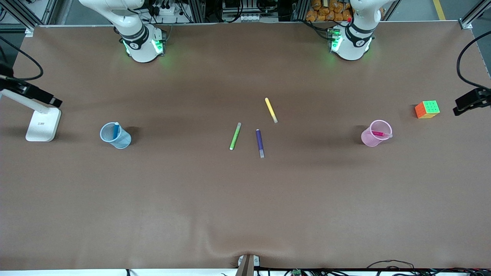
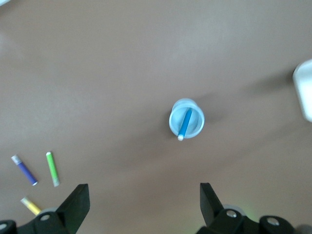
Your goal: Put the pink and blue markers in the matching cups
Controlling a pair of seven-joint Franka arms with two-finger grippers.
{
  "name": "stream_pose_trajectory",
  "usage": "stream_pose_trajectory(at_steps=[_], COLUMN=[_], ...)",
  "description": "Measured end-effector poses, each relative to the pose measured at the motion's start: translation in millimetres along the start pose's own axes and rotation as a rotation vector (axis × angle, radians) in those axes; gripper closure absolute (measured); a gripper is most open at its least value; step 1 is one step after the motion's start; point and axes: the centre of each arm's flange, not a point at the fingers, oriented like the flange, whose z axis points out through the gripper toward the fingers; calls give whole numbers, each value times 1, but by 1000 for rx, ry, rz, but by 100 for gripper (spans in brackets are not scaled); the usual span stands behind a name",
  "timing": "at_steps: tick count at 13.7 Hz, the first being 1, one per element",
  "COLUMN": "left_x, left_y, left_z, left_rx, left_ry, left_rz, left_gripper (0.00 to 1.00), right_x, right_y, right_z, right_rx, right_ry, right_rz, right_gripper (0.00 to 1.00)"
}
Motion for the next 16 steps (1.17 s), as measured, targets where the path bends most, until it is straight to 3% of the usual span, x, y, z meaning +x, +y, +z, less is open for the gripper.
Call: stream_pose_trajectory(at_steps=[3, 6, 7, 12, 16], left_x=[-6, -15, -18, -27, -37], left_y=[13, 38, 40, 30, 31], left_z=[-23, -33, -34, -33, -33], left_rx=[3, 8, 10, -38, -38], left_ry=[18, 6, -7, -39, -48], left_rz=[31, 72, 75, 46, 46], left_gripper=[0, 0, 0, 0, 0], right_x=[-3, -15, -16, -21, -25], right_y=[-9, -10, -13, -15, -21], right_z=[-28, -28, -29, -62, -66], right_rx=[-27, -50, -57, -62, -60], right_ry=[46, -27, -28, 45, 42], right_rz=[-30, -45, -53, -59, -84], right_gripper=[0, 0, 0, 0, 0])
